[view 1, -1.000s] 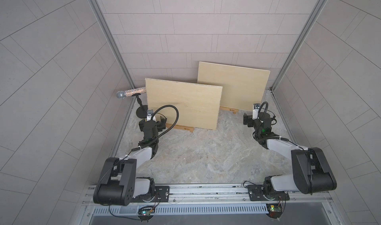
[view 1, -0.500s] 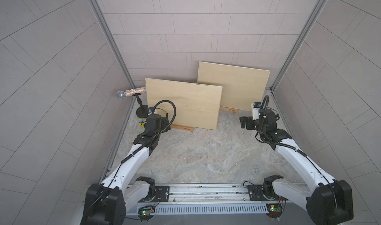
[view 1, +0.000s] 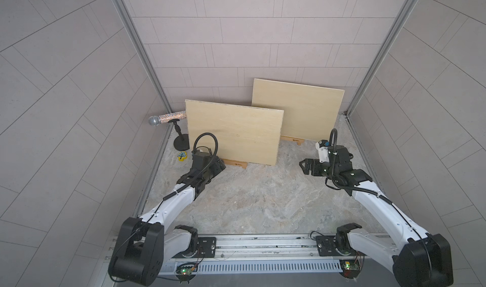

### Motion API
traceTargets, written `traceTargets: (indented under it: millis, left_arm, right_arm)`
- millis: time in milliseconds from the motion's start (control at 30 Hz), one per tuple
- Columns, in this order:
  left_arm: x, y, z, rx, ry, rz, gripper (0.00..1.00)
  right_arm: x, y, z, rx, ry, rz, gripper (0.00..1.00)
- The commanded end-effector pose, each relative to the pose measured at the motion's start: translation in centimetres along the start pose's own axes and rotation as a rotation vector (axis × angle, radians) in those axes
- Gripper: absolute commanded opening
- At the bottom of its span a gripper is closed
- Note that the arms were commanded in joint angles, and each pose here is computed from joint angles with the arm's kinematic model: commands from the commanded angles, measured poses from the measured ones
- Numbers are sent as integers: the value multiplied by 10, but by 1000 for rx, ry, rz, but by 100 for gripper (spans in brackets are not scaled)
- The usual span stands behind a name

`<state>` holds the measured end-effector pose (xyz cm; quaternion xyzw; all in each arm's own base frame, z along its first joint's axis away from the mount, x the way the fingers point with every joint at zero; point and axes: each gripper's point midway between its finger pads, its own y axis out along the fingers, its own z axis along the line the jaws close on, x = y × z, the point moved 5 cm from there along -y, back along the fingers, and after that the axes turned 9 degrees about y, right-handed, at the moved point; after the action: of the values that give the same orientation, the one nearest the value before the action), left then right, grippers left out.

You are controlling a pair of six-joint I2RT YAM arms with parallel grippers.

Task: Disassemble the easel
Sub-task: Move the easel to the center of the board.

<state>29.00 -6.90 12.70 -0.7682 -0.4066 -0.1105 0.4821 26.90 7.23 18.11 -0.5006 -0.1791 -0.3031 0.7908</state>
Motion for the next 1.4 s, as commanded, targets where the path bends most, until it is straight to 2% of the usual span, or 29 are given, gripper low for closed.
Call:
traceTargets:
  millis: [0,333,500,933,1367]
  left_arm:
    - [12,8,-16,-140,-63,-62,82]
    - [4,29,-15,-252,-125,-88,66]
    - [-7,36,-8,-276,-156,-78,62]
    - [-4,51,-7,-381,-195,-174,50]
    - [-2,60,-5,-388,-209,-195,40]
  right_arm:
    - [2,6,2,43,29,-4,100]
    - [8,11,2,69,39,-23,100]
    - [12,13,3,75,41,-27,100]
    - [11,17,4,91,47,-17,98]
    - [15,18,6,97,46,-12,97]
